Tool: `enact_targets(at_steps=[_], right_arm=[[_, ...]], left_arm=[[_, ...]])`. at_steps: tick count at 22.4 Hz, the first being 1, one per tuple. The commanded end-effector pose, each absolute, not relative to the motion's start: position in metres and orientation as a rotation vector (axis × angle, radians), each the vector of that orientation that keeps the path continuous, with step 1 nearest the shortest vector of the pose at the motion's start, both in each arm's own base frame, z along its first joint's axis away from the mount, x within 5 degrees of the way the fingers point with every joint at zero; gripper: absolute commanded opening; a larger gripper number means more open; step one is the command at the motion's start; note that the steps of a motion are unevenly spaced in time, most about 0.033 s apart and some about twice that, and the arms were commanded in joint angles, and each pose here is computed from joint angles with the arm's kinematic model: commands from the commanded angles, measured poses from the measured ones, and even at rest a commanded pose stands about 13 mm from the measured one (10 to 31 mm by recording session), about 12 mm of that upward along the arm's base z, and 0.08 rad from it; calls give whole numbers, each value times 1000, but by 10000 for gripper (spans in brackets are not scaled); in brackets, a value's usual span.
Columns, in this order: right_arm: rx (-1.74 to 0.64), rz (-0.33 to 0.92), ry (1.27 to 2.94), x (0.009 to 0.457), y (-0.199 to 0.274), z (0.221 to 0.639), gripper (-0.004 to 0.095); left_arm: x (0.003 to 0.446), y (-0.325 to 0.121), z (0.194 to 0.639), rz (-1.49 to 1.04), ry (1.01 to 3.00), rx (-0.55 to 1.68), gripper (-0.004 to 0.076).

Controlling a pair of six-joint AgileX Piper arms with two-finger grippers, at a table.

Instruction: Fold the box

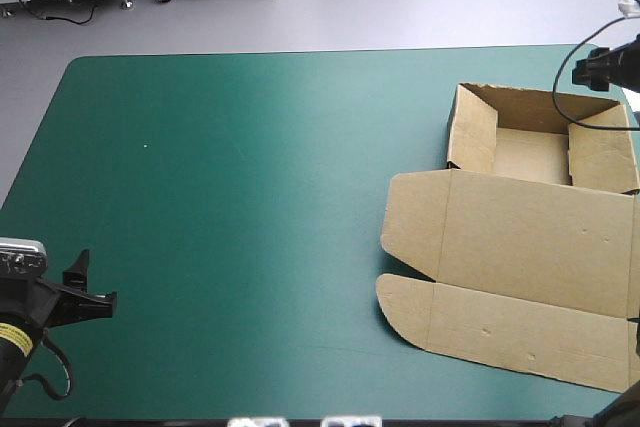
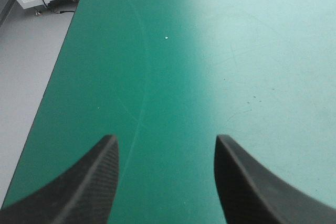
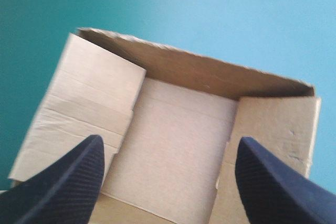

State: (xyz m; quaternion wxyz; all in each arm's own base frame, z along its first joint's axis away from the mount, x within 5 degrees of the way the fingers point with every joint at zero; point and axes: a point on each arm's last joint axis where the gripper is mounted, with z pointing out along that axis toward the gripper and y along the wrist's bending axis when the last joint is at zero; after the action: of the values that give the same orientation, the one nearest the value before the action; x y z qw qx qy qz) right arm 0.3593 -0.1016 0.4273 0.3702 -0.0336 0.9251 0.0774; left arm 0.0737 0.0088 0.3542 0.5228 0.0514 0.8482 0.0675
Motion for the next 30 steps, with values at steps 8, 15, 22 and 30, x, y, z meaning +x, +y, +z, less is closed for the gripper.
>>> enact_targets(at_steps=[8, 15, 22, 30], right_arm=[[-547, 216, 2099, 230, 28, 493, 618], [-487, 141, 1958, 147, 29, 427, 593], [-455, 176, 1936, 118, 30, 358, 573], [-502, 226, 1873, 118, 36, 344, 527]], left_arm=[[80, 0, 374, 80, 1859, 172, 388], [92, -13, 374, 17, 1852, 246, 388], [95, -17, 366, -12, 1840, 266, 388], [105, -29, 320, -86, 1860, 328, 388]])
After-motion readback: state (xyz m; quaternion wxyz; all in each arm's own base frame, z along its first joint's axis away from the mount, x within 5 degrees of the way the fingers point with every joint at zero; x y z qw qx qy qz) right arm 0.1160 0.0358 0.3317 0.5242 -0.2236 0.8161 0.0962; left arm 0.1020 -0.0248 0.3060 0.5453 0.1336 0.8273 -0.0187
